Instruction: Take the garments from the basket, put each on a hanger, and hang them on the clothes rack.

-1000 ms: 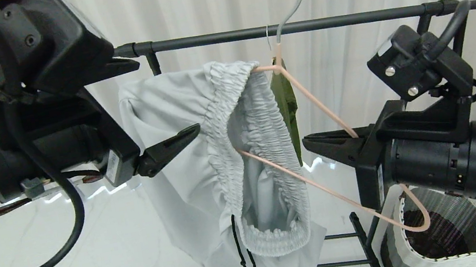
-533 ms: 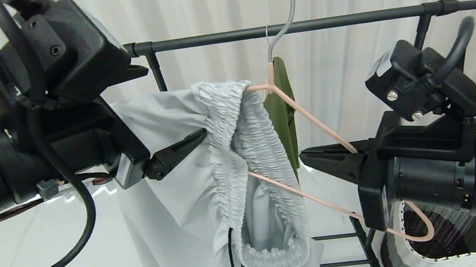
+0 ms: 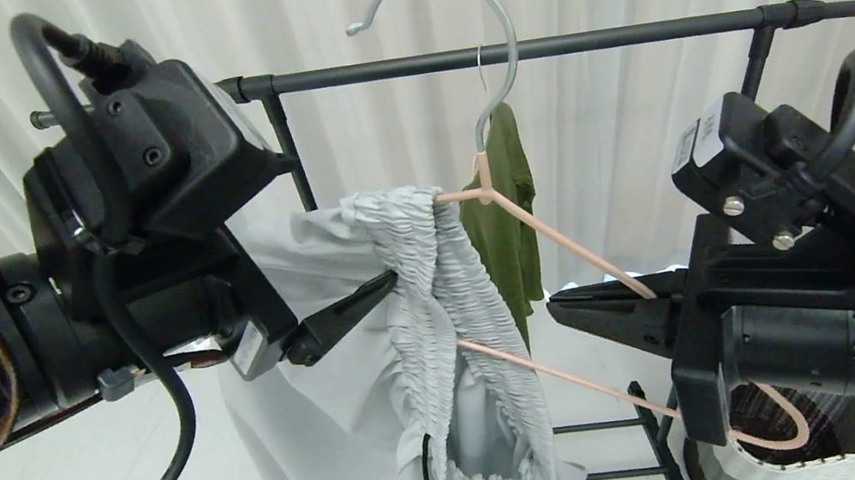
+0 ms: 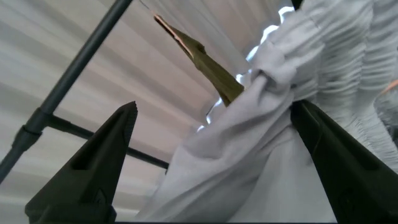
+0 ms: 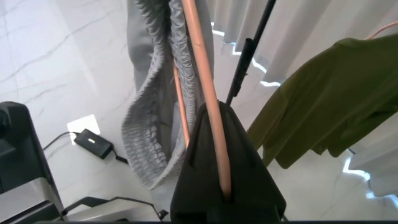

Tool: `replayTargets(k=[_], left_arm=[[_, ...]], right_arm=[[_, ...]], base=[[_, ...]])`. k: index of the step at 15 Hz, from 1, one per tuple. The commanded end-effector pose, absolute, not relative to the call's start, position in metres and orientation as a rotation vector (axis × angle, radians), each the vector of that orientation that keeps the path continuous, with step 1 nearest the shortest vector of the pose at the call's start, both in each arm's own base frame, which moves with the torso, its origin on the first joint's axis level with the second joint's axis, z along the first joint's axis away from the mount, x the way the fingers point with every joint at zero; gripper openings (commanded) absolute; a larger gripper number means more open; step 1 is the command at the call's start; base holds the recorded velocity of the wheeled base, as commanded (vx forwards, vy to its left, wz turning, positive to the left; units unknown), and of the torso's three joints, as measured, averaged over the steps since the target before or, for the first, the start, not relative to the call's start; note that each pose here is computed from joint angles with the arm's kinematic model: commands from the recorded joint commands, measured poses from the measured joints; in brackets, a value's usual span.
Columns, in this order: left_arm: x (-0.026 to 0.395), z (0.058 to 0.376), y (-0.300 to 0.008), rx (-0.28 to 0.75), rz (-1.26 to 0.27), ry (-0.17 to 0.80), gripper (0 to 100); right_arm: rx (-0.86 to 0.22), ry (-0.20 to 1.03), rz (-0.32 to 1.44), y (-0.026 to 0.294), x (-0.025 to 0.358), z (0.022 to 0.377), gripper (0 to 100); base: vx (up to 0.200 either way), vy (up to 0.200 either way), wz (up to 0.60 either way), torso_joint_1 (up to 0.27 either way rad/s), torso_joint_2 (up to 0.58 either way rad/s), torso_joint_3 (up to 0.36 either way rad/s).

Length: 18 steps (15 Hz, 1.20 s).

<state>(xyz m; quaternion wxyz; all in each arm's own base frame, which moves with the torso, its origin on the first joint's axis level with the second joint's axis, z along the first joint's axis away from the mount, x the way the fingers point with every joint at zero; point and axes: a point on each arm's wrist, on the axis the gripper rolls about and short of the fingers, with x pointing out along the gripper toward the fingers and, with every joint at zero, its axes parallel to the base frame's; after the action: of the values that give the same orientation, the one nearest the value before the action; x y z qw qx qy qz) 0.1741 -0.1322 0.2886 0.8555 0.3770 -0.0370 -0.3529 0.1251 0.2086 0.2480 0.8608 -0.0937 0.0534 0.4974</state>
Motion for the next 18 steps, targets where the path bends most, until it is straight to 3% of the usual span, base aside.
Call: replayTargets(k=[1, 8, 9, 18], left_arm=[[0.174, 0.287, -0.132, 0.792, -0.748, -0.072, 100], [0.174, 0.281, -0.134, 0.785, -0.820, -0.078, 100], [0.174, 0.281, -0.134, 0.785, -0.822, -0.076, 0], [0.171, 0.269, -0.133, 0.785, -0.852, -0.044, 0]], right_arm=[[-0.192, 0.102, 1.060, 0.204, 0.122, 0.250, 0], [-0.232, 0.111, 1.105, 0.200, 0.118, 0.249, 0], [-0.232, 0.111, 1.106, 0.200, 0.118, 0.249, 0], [-0.226, 0.106, 1.117, 0.200, 0.119, 0.249, 0]], base=[[0.000, 0.000, 0.00, 0.000, 0.00, 0.000], [0.000, 0.000, 0.00, 0.000, 0.00, 0.000], [0.000, 0.000, 0.00, 0.000, 0.00, 0.000], [0.000, 0.000, 0.00, 0.000, 0.00, 0.000]])
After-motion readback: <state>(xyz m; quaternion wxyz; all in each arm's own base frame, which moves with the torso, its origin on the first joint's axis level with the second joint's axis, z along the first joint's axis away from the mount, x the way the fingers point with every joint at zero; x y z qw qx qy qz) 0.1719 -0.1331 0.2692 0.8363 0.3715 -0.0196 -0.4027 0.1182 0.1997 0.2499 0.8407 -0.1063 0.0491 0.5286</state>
